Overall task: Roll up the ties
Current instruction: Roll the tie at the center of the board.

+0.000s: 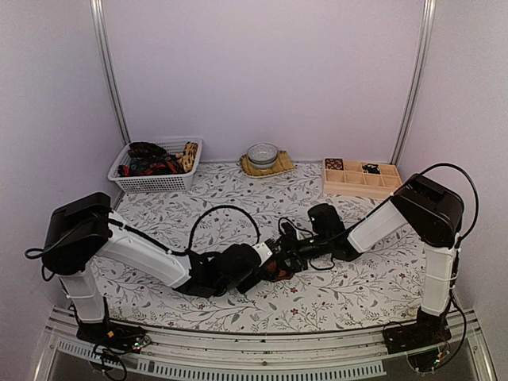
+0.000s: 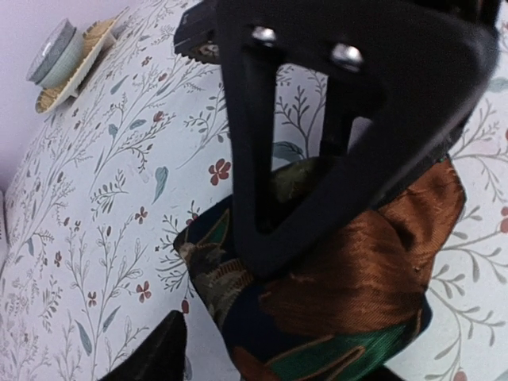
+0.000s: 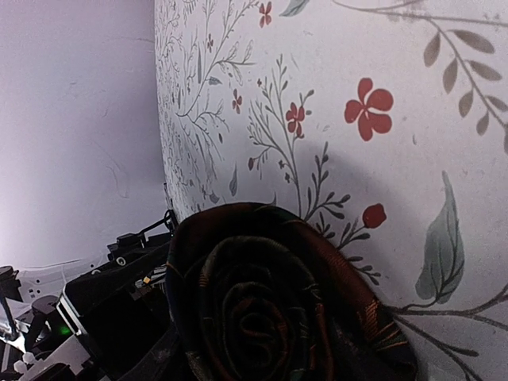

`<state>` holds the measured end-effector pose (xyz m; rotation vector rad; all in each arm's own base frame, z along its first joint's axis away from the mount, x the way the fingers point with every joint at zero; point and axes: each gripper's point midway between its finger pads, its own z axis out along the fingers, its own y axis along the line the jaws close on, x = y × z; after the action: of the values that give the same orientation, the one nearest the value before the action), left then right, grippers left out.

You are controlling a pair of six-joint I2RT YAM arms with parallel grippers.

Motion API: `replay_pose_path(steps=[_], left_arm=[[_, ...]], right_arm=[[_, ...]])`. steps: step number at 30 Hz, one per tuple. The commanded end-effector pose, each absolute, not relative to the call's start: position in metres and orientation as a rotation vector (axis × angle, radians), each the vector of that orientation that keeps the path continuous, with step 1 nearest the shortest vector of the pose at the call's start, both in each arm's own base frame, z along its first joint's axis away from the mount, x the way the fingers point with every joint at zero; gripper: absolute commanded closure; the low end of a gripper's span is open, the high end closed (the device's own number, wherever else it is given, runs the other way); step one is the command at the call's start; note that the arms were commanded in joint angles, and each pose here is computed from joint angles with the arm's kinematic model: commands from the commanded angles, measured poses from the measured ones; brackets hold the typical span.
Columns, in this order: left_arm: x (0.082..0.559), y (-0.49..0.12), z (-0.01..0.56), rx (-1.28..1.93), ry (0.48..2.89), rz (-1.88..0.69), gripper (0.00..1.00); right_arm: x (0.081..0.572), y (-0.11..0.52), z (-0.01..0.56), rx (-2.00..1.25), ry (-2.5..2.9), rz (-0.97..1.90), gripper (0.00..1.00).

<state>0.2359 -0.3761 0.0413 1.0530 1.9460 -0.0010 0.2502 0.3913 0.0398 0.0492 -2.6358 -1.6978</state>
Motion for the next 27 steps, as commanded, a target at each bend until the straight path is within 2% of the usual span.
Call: replay_pose_path(steps=[1, 4, 13, 16, 23, 27], left_arm=[[0.217, -0.394, 0.051, 1.076, 1.916, -0.201, 0.34], [0.204, -0.396, 0.061, 1.098, 1.911, -0.303, 0.21], [0.198, -0.377, 0.069, 1.055, 2.032, -0.322, 0.08], [0.197, -0.377, 0.085, 0.951, 2.081, -0.519, 0.00], [0.218, -0.362, 0.103, 0.537, 2.232, -1.053, 0.00], [0.222, -0.359, 0.085, 0.347, 2.347, -1.288, 0.00]], right_arm=[[0.240, 0.388, 0.042, 0.085, -2.682, -1.651, 0.47], [0.241, 0.383, 0.036, 0.091, -2.709, -1.630, 0.48], [0.237, 0.370, 0.017, 0.129, -2.766, -1.595, 0.52], [0.238, 0.367, 0.012, 0.176, -2.810, -1.585, 0.52], [0.241, 0.367, 0.005, 0.274, -2.855, -1.604, 0.51], [0.241, 0.368, 0.005, 0.314, -2.859, -1.619, 0.52]])
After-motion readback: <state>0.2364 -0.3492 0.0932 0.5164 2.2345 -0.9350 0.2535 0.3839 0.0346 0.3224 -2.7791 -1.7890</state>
